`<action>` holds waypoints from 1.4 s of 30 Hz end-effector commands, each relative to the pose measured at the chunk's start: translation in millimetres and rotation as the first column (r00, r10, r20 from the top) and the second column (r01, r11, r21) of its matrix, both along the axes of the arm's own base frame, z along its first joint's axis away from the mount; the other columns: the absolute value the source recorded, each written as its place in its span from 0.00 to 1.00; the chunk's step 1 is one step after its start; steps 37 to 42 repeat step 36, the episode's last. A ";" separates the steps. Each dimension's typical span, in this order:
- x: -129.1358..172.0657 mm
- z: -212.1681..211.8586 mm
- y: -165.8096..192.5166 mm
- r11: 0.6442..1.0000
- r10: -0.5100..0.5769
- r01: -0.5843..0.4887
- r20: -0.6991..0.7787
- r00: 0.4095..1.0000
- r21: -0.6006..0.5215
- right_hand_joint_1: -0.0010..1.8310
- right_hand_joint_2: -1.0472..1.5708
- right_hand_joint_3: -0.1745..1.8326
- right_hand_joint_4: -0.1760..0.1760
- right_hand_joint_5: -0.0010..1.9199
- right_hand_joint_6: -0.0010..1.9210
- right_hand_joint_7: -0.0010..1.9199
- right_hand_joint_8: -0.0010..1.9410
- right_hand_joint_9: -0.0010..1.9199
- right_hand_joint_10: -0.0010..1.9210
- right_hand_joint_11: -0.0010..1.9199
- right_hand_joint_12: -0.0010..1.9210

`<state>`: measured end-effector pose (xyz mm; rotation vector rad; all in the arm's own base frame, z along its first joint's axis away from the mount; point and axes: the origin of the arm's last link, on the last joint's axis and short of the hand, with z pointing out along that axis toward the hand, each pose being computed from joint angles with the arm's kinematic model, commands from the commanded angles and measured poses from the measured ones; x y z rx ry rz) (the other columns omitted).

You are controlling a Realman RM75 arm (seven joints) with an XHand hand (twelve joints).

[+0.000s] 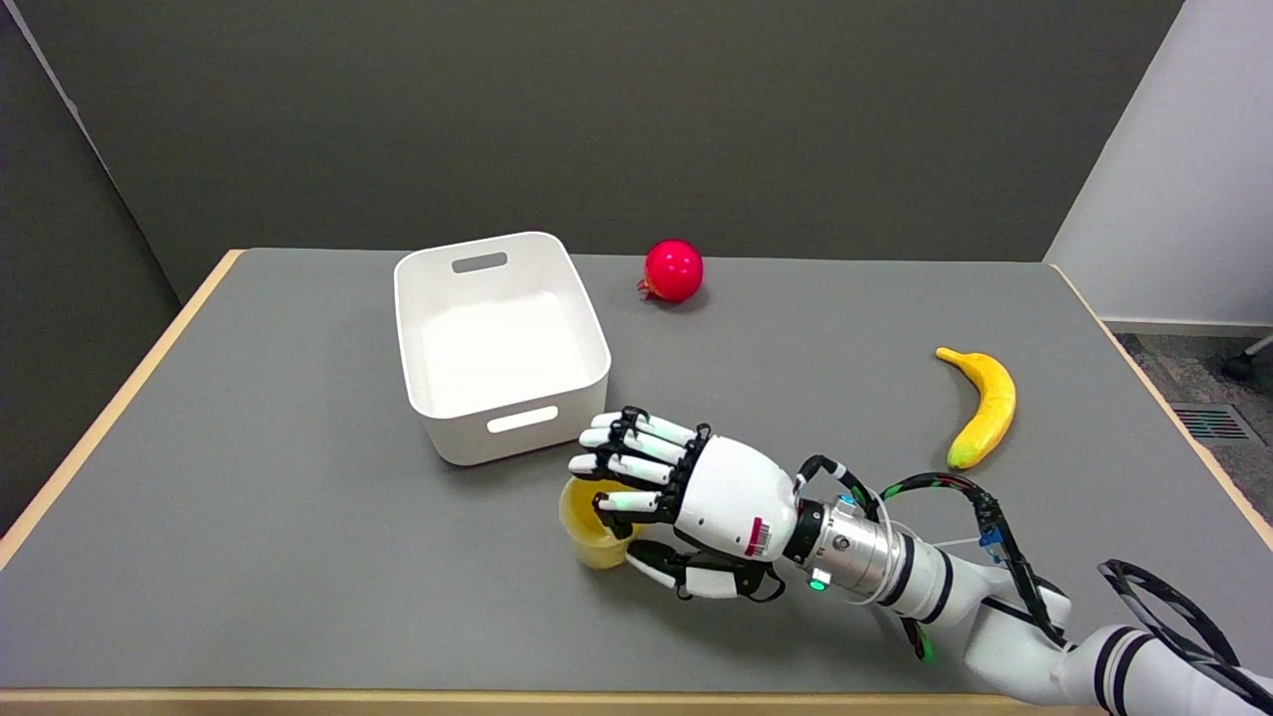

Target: Pick up the yellow cup.

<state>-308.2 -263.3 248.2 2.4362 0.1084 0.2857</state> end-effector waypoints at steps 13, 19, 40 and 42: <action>41.3 15.4 -25.2 0.990 0.105 -0.102 0.024 0.994 -0.093 0.51 0.79 0.36 0.63 0.35 0.82 0.17 0.25 0.04 0.32 0.00 0.36; 84.2 28.2 -46.0 0.966 0.180 -0.179 -0.015 0.984 -0.186 0.50 0.79 0.36 0.67 0.36 0.82 0.18 0.25 0.04 0.32 0.00 0.38; 202.4 -41.1 -140.1 0.930 0.247 -0.283 -0.169 0.954 -0.235 0.50 0.80 0.33 0.79 0.36 0.80 0.20 0.22 0.06 0.30 0.00 0.42; 202.4 -41.1 -140.1 0.930 0.247 -0.283 -0.169 0.954 -0.235 0.50 0.80 0.33 0.79 0.36 0.80 0.20 0.22 0.06 0.30 0.00 0.42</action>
